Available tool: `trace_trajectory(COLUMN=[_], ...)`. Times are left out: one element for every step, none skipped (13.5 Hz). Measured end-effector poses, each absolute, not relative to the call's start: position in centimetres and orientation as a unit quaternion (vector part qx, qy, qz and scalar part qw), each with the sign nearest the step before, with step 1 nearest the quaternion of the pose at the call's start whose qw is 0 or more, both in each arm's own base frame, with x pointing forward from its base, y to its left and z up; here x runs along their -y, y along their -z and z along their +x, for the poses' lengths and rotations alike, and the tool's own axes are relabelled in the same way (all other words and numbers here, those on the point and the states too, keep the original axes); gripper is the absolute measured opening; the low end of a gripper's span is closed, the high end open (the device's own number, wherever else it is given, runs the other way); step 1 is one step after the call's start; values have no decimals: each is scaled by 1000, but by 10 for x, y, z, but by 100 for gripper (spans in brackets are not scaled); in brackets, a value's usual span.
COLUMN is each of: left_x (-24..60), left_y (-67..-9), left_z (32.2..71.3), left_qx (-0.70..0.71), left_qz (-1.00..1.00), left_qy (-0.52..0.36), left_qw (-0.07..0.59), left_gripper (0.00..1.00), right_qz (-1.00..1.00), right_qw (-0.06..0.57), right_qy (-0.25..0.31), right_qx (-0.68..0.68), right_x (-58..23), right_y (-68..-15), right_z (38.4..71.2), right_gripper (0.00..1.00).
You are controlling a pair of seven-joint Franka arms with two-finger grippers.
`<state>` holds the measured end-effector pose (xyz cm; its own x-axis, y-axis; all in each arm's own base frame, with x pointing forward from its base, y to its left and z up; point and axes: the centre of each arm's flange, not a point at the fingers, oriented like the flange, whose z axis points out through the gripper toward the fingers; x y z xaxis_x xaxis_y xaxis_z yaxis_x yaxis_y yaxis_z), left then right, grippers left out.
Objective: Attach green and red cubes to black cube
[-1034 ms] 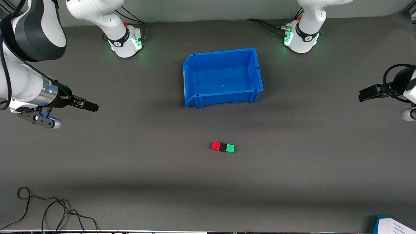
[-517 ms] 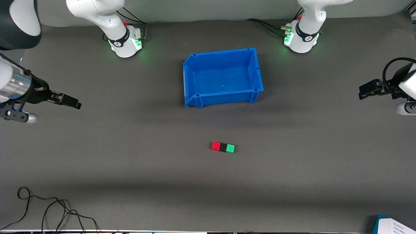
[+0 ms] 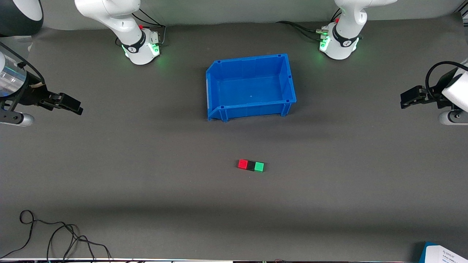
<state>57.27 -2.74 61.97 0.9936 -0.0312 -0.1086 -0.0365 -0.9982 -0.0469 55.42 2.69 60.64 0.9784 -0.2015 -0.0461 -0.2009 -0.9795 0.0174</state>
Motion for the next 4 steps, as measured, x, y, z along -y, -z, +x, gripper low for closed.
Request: trace_trajectory(left_x=[27,27,27,27], left_y=[-620,-620,-620,-620], left_z=[573,573,573,573], left_qx=[-17,-17,-17,-18], left_qz=[-998,-998,-998,-998], left_qy=[-54,-54,-54,-54], left_qw=[24,24,24,24], left_gripper=[100,100,100,100], right_qz=[994,995,995,996], right_qw=[6,6,5,5], right_qy=[23,21,20,19], right_qx=[102,101,94,86], right_x=[-25,-25,-25,-24], right_y=[-607,-609,-610,-612], right_z=[554,554,555,555], right_gripper=[100,100,100,100])
